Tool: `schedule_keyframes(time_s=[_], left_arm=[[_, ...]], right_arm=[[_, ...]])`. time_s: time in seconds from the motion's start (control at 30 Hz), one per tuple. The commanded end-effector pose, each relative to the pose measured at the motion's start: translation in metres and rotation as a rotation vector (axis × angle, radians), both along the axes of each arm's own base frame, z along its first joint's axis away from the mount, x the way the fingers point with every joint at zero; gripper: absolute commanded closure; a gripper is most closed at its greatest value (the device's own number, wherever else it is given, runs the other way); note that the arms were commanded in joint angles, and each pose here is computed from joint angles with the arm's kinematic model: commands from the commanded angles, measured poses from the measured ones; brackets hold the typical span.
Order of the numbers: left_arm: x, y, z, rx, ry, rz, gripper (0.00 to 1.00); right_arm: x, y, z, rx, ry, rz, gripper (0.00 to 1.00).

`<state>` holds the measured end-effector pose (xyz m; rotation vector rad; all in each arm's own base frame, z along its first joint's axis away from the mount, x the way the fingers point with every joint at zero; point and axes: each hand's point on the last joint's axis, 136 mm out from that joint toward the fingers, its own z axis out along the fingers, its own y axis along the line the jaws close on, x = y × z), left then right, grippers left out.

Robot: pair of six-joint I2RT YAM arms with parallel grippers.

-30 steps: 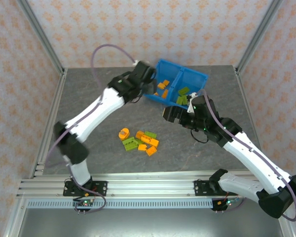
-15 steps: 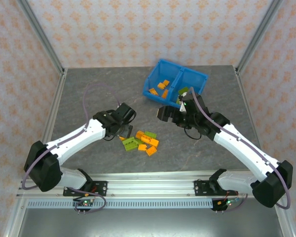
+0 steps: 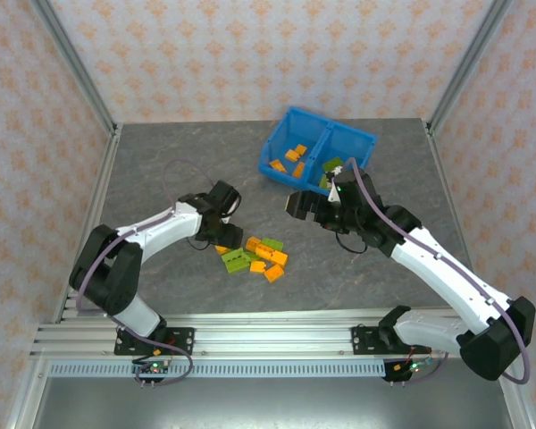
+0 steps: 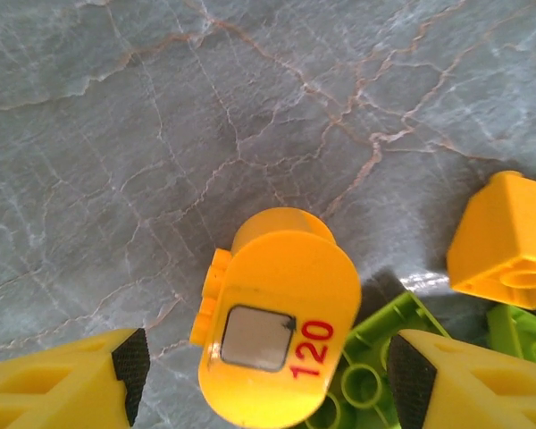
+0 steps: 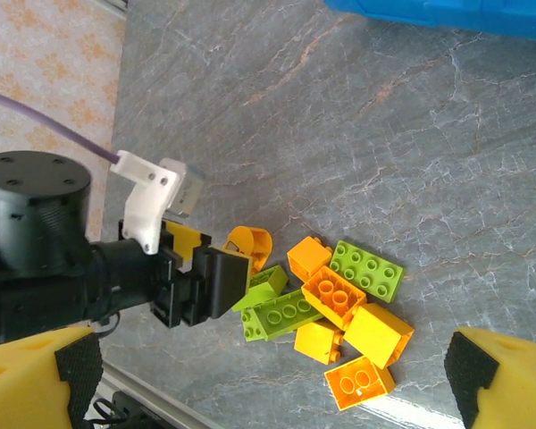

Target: Sort the legos into containers by color

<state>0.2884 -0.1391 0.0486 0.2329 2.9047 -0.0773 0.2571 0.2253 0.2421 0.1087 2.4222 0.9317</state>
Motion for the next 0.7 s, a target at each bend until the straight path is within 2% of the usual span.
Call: schedule_keyframes(time_s=[0.0,0.2,0.4,0.47,0.53,0.67], left_arm=[[0.009,-0.005,-0.003,-0.035,-0.012,-0.007,0.27],[0.007,0.004,-0.029,-0.002,0.039,0.040,0.38],[0.009,0.007,-0.037,-0.006,0.031,0.093,0.51],[0.013,0.005,-0.033,-0.019,0.012,0.100,0.56],[0.020,0.000,-0.022,-0.052,-0.018,0.101,0.65],[0.041,-0.022,0.024,-0.178,-0.117,0.092,0.67]], right_arm=[[-0.002,-0.004,0.001,0.006,-0.010,-0.020,0.00],[-0.002,-0.003,0.001,0.002,-0.007,-0.017,0.00],[-0.003,0.005,-0.001,0.015,0.006,0.018,0.00],[-0.007,0.014,0.001,0.041,0.018,0.072,0.00],[-0.012,0.023,0.001,0.046,0.029,0.123,0.00],[-0.017,0.034,0.000,0.036,0.037,0.166,0.01]])
